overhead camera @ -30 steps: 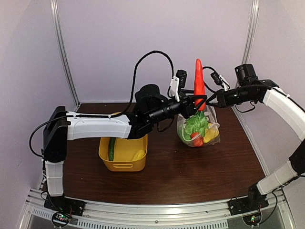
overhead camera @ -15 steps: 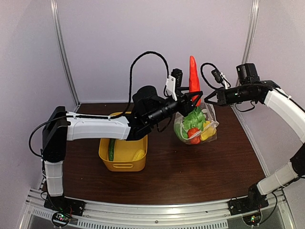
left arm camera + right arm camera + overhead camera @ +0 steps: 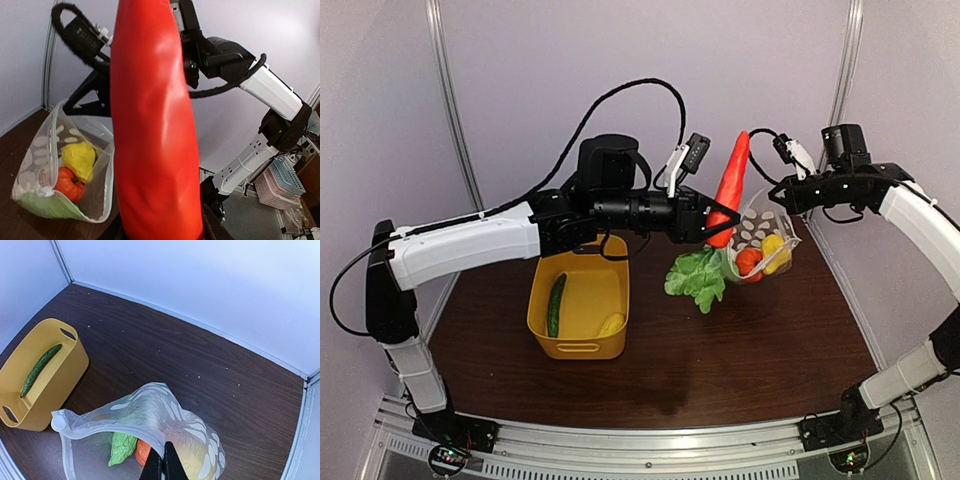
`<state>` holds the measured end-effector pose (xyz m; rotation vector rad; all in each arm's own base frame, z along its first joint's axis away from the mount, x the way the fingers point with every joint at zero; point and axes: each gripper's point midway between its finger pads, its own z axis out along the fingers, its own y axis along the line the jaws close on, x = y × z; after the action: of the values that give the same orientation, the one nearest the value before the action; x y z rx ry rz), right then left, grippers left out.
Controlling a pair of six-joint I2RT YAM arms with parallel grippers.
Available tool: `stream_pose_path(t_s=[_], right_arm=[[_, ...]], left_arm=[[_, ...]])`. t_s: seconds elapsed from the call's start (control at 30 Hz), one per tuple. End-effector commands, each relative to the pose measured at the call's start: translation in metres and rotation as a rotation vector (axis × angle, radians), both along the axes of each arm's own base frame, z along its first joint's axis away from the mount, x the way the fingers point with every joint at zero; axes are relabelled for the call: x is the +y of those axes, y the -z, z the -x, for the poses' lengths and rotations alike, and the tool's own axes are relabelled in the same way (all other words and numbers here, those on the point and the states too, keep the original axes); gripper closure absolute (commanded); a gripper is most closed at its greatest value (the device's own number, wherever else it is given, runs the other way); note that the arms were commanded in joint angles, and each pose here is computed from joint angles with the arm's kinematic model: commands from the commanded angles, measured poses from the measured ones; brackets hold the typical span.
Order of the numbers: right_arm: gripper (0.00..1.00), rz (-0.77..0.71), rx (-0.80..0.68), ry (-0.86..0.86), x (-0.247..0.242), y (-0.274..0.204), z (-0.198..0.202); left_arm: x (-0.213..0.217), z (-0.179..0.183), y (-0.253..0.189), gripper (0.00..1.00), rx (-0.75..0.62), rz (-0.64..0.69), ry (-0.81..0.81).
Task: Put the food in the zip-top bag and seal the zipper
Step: Place the fake vegetable in the zipper food storage bag.
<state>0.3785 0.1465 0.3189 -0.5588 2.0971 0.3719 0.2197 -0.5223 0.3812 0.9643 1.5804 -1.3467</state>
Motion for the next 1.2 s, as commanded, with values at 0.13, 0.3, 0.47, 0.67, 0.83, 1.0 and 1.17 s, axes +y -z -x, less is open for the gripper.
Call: stream_pose_path(t_s=[0.13, 0.3, 0.47, 0.67, 0.83, 1.0, 1.17], right_arm=[[1.00, -0.014, 0.019, 0.023, 0.003, 0.034, -0.018], [1.00, -0.041, 0.106, -0.013, 0.011, 0.062, -0.011], [1.00, -0.056, 0.128, -0.048, 0.017, 0.068, -0.002], [1.00, -0.077, 0.156, -0.105, 0.027, 0.072, 0.009], [1.00, -0.109, 0.165, -0.206, 0.049, 0.067, 0.031], [1.00, -0.123, 0.155, -0.236, 0.056, 0.058, 0.041], [1.00, -0.128, 0.146, -0.234, 0.055, 0.054, 0.045]], left_arm=[[0.022, -0.002, 0.101, 1.00, 0.495, -0.203, 0.097], [0.008, 0.017, 0.124, 1.00, 0.710, -0.266, 0.256], [0.004, 0.029, 0.145, 1.00, 0.877, -0.286, 0.335], [0.000, 0.037, 0.155, 1.00, 1.016, -0.290, 0.393], [-0.025, 0.009, 0.156, 1.00, 1.150, -0.180, 0.359], [-0.054, -0.047, 0.162, 1.00, 1.214, -0.040, 0.194], [-0.053, -0.087, 0.179, 1.00, 1.265, 0.072, 0.036]])
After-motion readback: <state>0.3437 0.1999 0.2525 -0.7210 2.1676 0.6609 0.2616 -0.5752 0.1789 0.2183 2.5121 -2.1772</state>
